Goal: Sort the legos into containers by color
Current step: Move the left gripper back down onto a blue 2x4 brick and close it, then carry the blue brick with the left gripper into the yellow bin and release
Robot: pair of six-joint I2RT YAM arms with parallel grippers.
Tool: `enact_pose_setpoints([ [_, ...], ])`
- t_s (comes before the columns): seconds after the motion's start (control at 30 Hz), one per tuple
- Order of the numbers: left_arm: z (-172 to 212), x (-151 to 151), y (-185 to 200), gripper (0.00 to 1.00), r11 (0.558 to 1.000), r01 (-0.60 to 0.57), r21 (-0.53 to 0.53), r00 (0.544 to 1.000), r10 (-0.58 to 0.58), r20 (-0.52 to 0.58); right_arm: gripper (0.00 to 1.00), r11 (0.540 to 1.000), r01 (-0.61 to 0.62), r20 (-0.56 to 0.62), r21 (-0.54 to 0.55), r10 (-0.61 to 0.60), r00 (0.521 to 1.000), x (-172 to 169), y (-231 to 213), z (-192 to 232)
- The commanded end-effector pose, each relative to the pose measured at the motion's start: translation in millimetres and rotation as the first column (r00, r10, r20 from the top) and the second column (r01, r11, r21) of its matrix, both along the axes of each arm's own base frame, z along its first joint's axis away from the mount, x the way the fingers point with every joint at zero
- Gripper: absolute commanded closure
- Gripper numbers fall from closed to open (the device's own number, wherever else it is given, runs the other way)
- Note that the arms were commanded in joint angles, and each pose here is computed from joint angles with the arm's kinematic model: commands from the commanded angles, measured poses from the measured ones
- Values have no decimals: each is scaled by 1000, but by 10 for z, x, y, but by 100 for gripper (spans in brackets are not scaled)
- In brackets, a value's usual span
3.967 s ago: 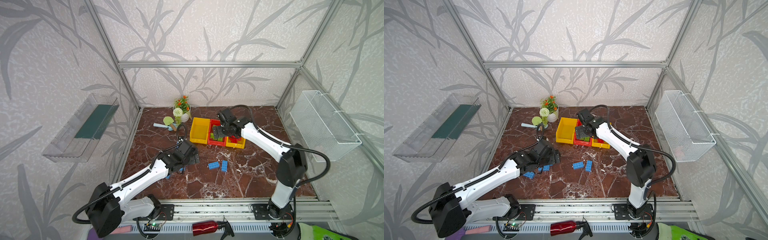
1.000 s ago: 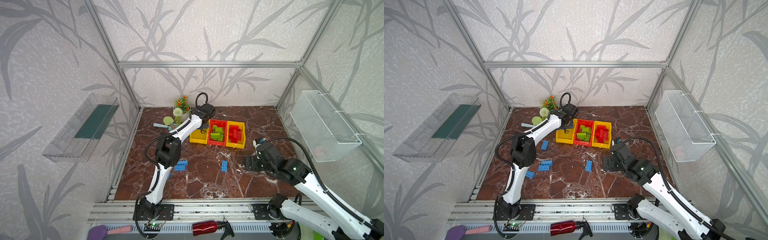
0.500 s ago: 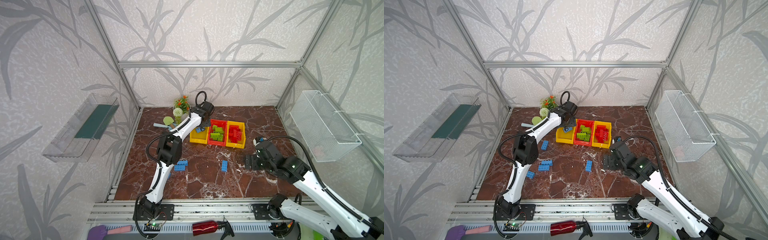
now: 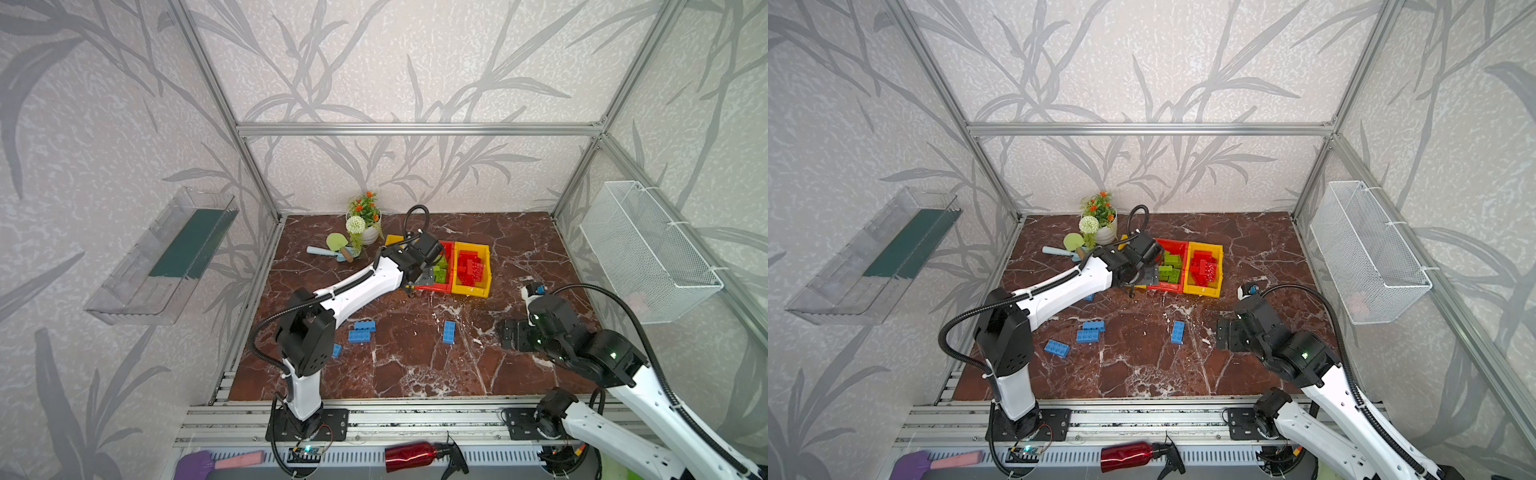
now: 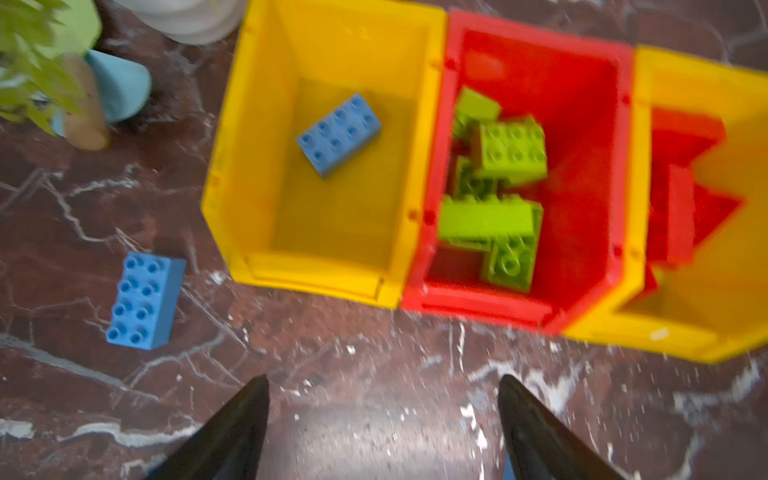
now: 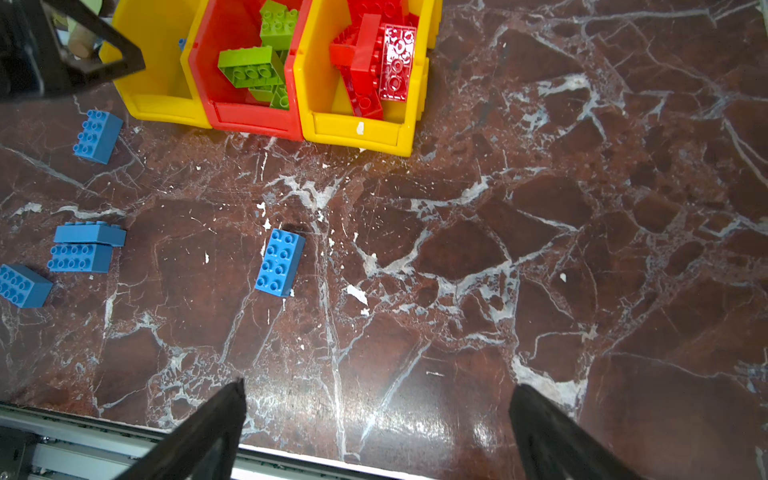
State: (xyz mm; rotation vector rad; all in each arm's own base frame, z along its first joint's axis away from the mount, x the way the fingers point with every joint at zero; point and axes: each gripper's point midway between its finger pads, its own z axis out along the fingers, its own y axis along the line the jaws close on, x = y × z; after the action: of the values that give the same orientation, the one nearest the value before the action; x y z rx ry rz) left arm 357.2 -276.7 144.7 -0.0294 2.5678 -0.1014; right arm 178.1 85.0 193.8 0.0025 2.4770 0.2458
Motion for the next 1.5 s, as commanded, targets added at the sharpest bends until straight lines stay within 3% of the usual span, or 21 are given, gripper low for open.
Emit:
enact_pose_setpoints([
  [0.0,-136,-328,-235,17,997,26,-67,999,-27,-20,1,999,26,-26,23,-25,999,-132,-74,-50],
  [0.2,-347,-838,-637,22,989,130,-77,990,-133,-43,1,998,38,-43,45,-36,998,-210,-98,-71],
  [0.33,-509,-1020,-820,23,984,172,-49,982,-175,-65,1,994,65,-56,84,-60,997,-252,-98,-82],
  [0.83,-1075,-1031,-1094,32,976,216,0,967,-213,-140,1,992,79,-51,102,-74,996,-304,-136,-30],
  [0.97,-1166,-1014,-1075,40,977,213,11,965,-209,-158,1,992,78,-49,96,-74,996,-303,-143,-26],
  [1.23,-1263,-978,-978,69,981,194,13,963,-188,-193,1,993,77,-47,93,-73,996,-265,-121,-25],
  [1.47,-902,-907,-813,82,980,190,53,975,-183,-126,1,992,65,-39,105,-61,997,-209,-59,1],
])
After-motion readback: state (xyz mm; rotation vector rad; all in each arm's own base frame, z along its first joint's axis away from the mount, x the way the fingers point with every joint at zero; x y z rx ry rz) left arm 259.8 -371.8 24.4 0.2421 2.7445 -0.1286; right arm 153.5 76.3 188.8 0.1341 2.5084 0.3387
